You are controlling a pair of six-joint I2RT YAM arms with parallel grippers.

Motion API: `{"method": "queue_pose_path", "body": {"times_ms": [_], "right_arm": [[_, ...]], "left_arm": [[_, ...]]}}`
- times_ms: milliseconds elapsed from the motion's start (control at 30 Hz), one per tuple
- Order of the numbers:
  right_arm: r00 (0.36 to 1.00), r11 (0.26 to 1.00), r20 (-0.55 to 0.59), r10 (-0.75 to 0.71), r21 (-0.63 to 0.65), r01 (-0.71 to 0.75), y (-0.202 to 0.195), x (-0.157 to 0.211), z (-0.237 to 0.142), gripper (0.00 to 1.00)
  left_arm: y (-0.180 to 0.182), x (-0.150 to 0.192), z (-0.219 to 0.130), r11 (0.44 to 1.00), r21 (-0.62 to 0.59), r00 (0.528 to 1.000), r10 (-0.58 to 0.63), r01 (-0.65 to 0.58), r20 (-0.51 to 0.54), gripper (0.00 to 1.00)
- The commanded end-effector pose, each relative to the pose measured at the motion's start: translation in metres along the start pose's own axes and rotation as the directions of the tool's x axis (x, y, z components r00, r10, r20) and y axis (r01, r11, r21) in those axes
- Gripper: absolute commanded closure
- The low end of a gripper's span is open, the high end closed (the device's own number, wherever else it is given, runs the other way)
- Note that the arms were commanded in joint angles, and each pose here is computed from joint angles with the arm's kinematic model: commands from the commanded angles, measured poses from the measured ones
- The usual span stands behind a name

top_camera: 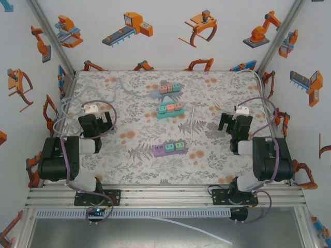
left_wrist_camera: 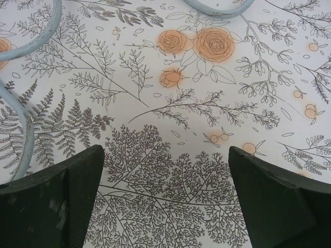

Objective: Pull the plug off the socket

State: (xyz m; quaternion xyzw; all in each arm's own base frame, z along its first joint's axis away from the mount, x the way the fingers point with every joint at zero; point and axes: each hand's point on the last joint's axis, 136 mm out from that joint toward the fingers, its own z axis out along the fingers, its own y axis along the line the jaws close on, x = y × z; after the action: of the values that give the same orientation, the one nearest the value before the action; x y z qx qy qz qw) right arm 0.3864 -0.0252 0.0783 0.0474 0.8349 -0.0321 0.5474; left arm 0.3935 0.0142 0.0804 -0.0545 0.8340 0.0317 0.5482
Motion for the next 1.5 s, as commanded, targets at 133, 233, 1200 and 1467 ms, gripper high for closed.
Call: {"method": "queue_pose_path", "body": {"times_ms": [133,233,1200,1467], "right_arm": [[0.999,1.000,0.033,-0.009,-0.007,0.010,0.002,-0.013,0.003,0.01],[0.999,1.000,0.034,-0.009,-0.007,0.009,0.002,-0.013,0.003,0.01],[0.993,0.992,0.055,0.101,-0.076,-0.097,0.013,-0.076,-0.054,0.00],[0.996,0.858,-0.081,-0.045,-0.513,-0.003,0.119,-0.105,-0.090,0.01]], "left_arm": [[-0.005,-0.010,-0.001,1.000,0.017,0.999,0.011,-0.011,0.036,0.03],[-0.005,-0.010,-0.001,1.000,0.018,0.999,0.012,-0.012,0.036,0.03],[-0.012,-0.034,-0.024,0.998,0.033,0.997,0.042,-0.045,0.063,0.03],[-0.060,-0.105,-0.103,0.966,0.231,0.985,-0.143,0.119,0.092,0.03]]}}
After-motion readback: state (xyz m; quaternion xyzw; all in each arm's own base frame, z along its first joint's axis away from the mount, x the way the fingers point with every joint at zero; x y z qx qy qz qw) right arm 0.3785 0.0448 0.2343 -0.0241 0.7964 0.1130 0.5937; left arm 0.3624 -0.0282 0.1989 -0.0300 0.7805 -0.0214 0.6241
